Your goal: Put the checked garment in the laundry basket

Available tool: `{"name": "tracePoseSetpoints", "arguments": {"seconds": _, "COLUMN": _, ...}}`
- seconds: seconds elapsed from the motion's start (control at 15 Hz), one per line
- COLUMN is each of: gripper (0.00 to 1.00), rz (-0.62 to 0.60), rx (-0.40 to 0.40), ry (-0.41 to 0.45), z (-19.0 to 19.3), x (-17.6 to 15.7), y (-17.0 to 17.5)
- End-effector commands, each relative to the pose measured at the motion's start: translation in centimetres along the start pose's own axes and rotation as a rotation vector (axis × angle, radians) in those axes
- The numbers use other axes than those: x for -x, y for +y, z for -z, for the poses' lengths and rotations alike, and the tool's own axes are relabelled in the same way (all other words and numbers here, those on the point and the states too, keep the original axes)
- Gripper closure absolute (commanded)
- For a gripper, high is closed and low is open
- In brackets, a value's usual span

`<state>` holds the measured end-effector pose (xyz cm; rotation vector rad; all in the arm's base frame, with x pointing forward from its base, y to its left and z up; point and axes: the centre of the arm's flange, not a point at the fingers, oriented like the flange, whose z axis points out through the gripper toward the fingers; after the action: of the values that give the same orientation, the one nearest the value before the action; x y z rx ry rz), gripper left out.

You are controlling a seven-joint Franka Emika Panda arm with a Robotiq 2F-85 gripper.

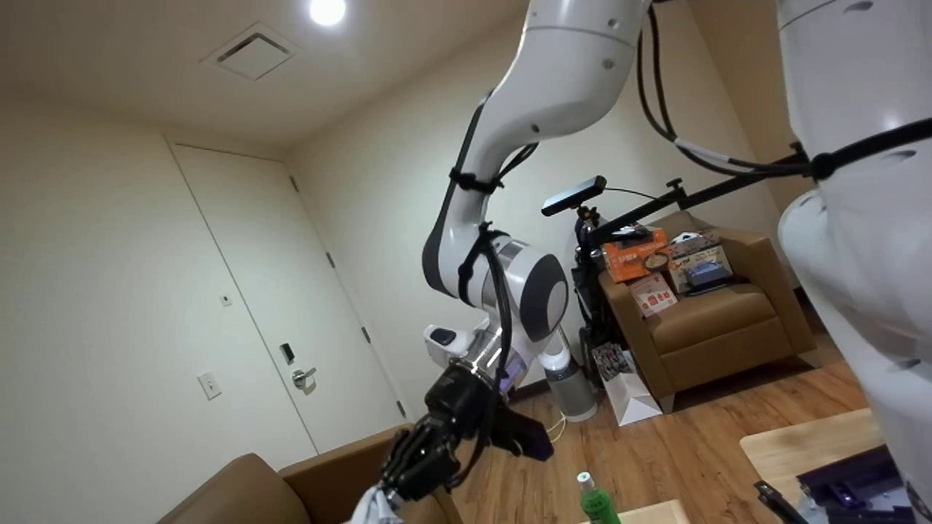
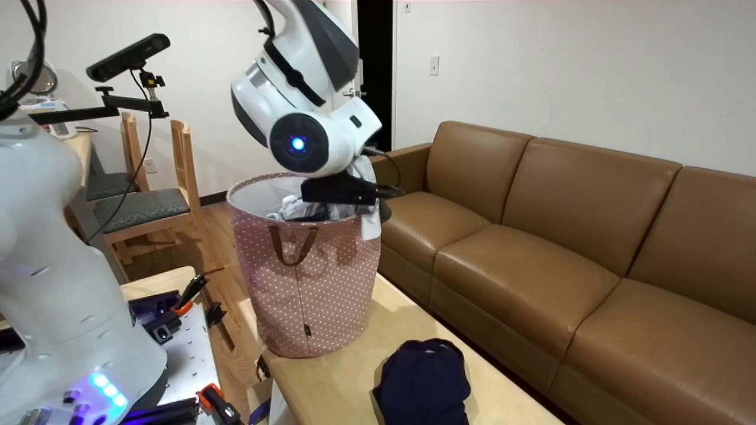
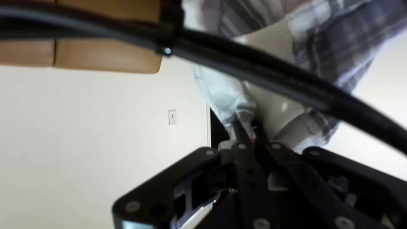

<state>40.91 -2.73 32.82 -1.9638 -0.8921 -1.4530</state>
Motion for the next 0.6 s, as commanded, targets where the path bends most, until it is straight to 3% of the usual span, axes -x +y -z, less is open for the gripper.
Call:
{"name": "tracePoseSetpoints", "arguments": {"seconds": 0.0, "gripper": 0.98, "rz": 0.148, "rx": 0.079, "ry": 0.097, "z": -0.6, "x": -7.0, "y": -6.4}}
{"name": "tracePoseSetpoints", "arguments": {"seconds": 0.13, "gripper": 0.98, "rz": 0.254, "rx": 0.018, "ry": 0.068, "z": -3.1, "x": -9.7, "y": -9.6}}
{"name": "tracePoseSetpoints", "arguments": {"seconds": 0.27, "gripper": 0.98, "rz": 0.335, "rx": -0.063, "ry": -0.019, "z": -7.4, "x": -11.0, "y": -13.1}}
{"name": "tracePoseSetpoints", "arguments": {"seconds": 0.4, "gripper": 0.98, "rz": 0.357, "rx": -0.124, "ry": -0.149, "z": -11.3, "x": -10.5, "y": -15.8}}
{"name": "tracePoseSetpoints", "arguments": {"seconds": 0.53, "gripper": 0.98, "rz": 0.349, "rx": -0.12, "ry": -0.267, "z": -14.2, "x": -8.9, "y": -16.9}}
